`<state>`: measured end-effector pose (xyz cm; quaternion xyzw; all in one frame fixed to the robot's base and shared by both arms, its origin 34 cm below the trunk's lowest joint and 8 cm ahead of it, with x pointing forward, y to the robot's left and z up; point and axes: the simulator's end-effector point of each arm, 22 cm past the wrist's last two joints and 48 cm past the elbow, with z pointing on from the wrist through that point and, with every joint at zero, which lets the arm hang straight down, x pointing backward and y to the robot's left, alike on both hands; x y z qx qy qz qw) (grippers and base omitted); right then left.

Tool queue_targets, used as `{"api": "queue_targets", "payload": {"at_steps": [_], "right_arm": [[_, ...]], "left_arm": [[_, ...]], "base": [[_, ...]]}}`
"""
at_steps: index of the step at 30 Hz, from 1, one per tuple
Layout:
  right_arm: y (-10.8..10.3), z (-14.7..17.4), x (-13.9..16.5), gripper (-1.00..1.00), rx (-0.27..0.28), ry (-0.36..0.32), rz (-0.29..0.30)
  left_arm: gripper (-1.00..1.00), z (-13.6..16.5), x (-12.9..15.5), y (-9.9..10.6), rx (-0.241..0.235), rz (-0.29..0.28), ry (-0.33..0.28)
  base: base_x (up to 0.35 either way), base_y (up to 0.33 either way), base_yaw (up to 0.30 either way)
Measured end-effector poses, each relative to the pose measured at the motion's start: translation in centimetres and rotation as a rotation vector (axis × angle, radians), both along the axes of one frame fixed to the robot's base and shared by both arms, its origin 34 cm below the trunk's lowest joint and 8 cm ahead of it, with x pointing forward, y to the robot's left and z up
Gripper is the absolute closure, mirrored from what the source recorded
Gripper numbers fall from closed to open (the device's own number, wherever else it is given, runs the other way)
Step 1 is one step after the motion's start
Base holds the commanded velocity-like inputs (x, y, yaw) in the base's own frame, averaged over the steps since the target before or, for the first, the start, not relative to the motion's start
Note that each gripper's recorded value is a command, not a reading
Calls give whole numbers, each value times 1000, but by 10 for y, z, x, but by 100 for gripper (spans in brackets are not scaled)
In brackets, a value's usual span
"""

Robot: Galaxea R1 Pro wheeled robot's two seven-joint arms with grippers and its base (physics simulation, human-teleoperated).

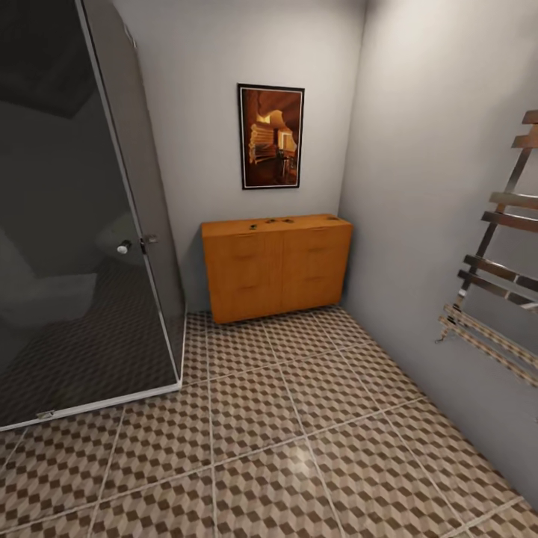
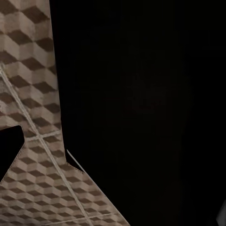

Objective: Take the four mousetraps from the cabinet in the bathroom and place them on the bathroom floor. Make sure all four end up on the same floor surface, and ensure that at least two of them are either under or directly next to the same bathroom sink.

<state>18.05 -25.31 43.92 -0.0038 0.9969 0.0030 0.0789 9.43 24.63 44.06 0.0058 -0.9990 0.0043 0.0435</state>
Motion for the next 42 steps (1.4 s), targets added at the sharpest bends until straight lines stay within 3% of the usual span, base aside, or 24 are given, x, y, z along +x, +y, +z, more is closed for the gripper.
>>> {"api": "queue_targets", "payload": {"at_steps": [42], "right_arm": [[-5, 0, -2, -100, -9, 6, 10]], "left_arm": [[-100, 0, 0, 0, 1, 2, 0]], "base": [[332, -6, 0]]}}
